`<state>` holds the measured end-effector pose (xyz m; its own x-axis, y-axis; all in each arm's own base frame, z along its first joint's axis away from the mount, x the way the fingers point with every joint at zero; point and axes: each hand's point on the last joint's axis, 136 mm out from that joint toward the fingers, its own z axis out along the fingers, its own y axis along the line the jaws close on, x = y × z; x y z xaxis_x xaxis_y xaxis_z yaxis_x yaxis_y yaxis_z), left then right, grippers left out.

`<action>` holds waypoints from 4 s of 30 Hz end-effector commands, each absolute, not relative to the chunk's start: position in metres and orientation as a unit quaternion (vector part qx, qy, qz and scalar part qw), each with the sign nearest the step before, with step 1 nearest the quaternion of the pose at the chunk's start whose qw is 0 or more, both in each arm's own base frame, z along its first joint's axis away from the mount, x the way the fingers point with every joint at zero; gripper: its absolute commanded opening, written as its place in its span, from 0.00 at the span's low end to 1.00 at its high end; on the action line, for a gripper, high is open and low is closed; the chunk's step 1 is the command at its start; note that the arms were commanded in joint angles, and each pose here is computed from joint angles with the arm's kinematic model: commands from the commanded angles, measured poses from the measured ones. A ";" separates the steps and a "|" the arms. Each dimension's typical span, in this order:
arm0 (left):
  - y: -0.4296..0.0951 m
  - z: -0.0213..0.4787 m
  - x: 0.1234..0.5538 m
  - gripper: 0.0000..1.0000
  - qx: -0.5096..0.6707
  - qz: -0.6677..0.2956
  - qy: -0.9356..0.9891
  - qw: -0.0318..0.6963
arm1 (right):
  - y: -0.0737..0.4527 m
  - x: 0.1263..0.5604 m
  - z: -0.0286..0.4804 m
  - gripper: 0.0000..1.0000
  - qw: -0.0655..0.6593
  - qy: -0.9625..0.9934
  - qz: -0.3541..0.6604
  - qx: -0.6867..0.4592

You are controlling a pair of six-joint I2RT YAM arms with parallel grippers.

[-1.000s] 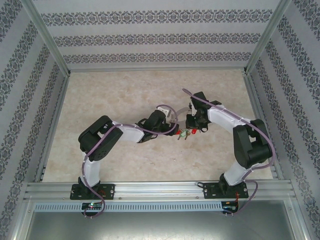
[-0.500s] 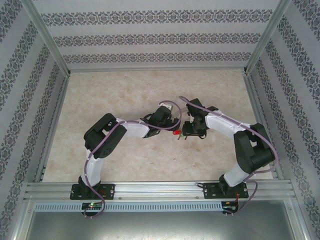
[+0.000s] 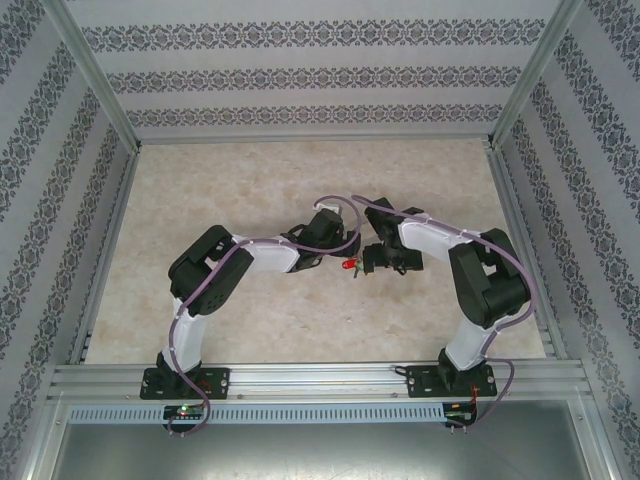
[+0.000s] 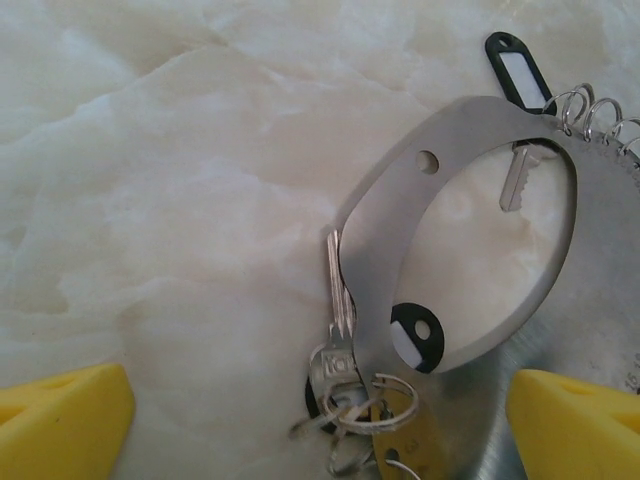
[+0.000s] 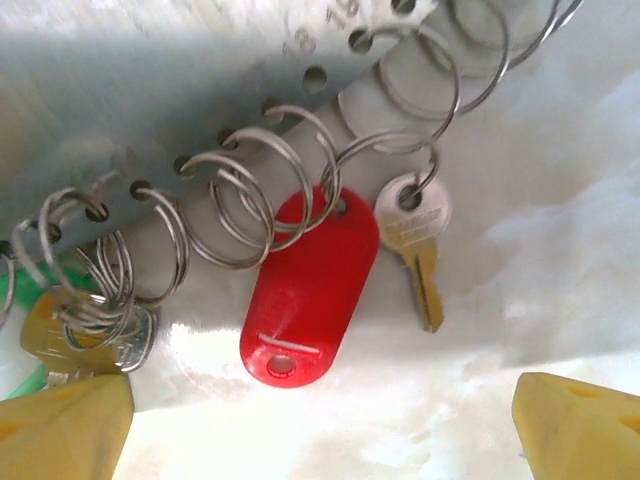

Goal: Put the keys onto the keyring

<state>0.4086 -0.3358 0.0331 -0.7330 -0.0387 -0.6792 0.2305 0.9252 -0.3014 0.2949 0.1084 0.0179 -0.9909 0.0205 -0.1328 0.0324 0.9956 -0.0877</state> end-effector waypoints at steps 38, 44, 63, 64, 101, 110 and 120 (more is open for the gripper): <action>-0.241 -0.051 0.389 0.96 -0.053 -0.074 0.965 0.248 | 0.048 0.302 0.043 0.98 0.042 0.956 -0.264 -0.116; -0.243 -0.044 0.386 0.96 -0.048 -0.082 0.965 0.246 | 0.089 0.302 0.052 0.98 0.087 0.982 -0.097 -0.136; -0.328 0.129 0.399 0.95 0.029 -0.392 0.884 0.253 | 0.179 0.300 0.077 0.05 0.142 0.940 0.297 0.091; -0.333 0.132 0.404 0.94 0.029 -0.404 0.878 0.256 | 0.177 0.303 0.072 0.02 0.144 0.940 0.293 0.097; -0.384 0.040 0.410 0.90 -0.024 -0.379 0.871 0.311 | 0.117 0.281 0.007 0.00 0.014 0.995 -0.014 0.096; -0.367 0.025 0.405 0.91 -0.037 -0.340 0.891 0.301 | 0.081 0.295 0.032 0.00 0.046 0.992 -0.036 0.115; -0.360 0.025 0.402 0.91 -0.057 -0.360 0.883 0.294 | 0.144 0.322 0.081 0.13 0.127 0.975 0.170 0.064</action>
